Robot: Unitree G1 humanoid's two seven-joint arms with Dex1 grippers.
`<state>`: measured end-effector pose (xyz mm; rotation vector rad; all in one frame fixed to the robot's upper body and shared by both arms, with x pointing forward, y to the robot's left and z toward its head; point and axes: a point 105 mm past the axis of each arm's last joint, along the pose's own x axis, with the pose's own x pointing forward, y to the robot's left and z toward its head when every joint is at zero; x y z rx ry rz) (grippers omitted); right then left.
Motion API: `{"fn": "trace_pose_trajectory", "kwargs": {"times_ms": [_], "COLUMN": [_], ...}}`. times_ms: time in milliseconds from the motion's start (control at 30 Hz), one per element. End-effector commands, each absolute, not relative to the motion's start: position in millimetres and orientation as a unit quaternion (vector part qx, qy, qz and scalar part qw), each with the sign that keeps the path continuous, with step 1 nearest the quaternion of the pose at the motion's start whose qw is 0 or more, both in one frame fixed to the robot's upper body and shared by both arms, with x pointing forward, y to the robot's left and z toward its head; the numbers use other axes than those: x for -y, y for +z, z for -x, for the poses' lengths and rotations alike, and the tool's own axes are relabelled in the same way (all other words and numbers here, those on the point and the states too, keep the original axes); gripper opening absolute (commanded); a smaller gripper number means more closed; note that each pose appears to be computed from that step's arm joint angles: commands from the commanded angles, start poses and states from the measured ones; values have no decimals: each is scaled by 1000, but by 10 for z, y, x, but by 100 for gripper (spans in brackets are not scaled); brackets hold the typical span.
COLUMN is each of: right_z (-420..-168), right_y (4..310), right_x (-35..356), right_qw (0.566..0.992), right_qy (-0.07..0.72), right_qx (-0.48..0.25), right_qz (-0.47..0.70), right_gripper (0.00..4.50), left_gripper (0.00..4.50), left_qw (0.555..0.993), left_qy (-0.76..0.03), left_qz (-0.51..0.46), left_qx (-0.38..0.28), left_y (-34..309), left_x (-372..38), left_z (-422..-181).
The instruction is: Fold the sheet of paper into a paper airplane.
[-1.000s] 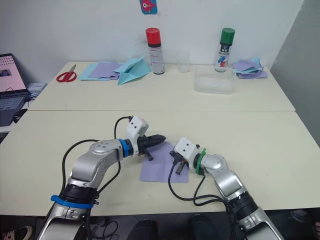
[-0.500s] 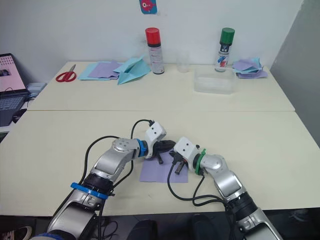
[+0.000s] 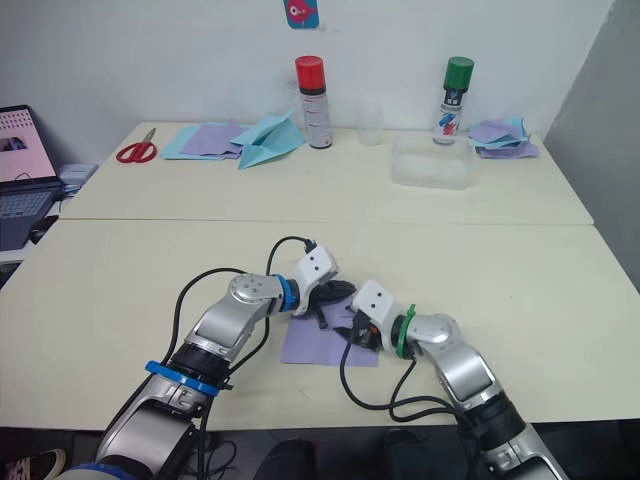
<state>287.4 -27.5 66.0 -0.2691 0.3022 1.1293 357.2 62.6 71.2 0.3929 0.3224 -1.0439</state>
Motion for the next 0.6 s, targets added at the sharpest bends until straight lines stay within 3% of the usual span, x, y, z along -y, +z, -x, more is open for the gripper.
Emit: {"fn": "trace_pose_trajectory", "kwargs": {"times_ms": [33, 67, 167, 333, 500, 600], "right_z": [-2805, -2812, -2811, -2704, -2987, -3175], "right_y": [752, 754, 801, 1165, 1333, 1174], "right_x": [227, 229, 265, 388, 549, 576], "right_qw": [818, 818, 818, 801, 849, 874], "right_qy": [548, 547, 549, 587, 523, 474], "right_qx": [-148, -150, -152, -113, -74, -89], "right_qz": [94, 92, 77, 28, 15, 50], "right_gripper": [233, 233, 170, 2, 2, 2], "left_gripper": [0, 0, 0, 0, 0, 0], "left_qw": [825, 825, 824, 818, 817, 813], "left_qy": [-495, -495, -497, -504, -505, -509], "left_qz": [-182, -182, -182, -190, -194, -197], "left_qx": [-202, -202, -203, -203, -201, -202], "left_y": [433, 429, 416, 394, 372, 348], "left_x": [-647, -642, -627, -622, -627, -629], "left_z": [-3484, -3482, -3474, -3455, -3440, -3413]}}
